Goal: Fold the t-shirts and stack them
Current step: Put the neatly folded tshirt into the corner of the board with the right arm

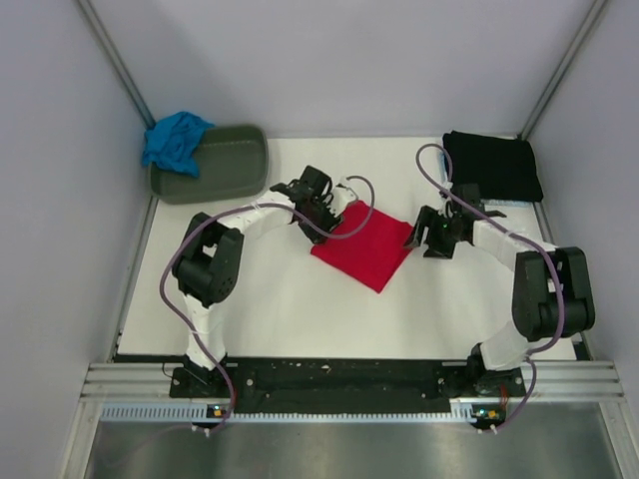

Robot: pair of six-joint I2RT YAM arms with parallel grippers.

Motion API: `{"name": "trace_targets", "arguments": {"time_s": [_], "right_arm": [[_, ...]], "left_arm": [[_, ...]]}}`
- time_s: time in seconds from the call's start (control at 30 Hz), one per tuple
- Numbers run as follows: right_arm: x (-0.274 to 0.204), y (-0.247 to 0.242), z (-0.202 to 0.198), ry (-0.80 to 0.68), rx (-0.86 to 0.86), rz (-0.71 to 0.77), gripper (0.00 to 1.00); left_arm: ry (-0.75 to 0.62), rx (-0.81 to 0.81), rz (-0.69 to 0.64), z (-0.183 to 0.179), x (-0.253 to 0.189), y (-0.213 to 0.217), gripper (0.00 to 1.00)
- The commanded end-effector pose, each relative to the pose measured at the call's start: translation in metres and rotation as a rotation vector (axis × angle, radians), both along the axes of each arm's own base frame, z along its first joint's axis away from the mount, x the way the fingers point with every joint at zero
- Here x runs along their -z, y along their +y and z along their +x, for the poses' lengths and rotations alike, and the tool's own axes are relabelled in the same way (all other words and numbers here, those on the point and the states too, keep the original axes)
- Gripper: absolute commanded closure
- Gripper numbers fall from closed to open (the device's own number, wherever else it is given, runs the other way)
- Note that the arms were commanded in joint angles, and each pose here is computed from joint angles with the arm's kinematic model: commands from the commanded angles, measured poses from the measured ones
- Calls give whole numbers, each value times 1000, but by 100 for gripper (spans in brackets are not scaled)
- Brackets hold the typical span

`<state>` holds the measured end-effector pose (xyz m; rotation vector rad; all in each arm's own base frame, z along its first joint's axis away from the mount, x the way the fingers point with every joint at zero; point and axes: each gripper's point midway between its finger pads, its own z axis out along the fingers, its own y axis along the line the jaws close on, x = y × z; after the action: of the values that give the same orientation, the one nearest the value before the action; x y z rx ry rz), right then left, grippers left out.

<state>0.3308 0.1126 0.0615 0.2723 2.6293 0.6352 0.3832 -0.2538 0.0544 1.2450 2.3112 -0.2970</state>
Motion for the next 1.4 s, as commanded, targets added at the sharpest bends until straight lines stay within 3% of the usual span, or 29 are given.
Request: {"name": "trace_targets", "arguments": {"time_s": [0.0,0.23,0.53,0.87,1.13,1.37], "right_arm": [[-8,32,3,-19,12,165,33],[22,47,-5,59,16,267,34],[41,59,-5,105,-1,351,40],[39,58,0,70,-20,374,100],[26,52,13,11,-47,351,100],[21,38,19,6,-106,214,100]], "left_arm": [[87,-10,-13,-23,19,-1,53],[191,-7,-18,-68,34,8,53],[273,14,-27,-98,39,11,53],[272,12,-30,-104,39,15,53],[238,39,-77,-100,20,12,47],[137,34,-131,-77,-27,19,41]]}}
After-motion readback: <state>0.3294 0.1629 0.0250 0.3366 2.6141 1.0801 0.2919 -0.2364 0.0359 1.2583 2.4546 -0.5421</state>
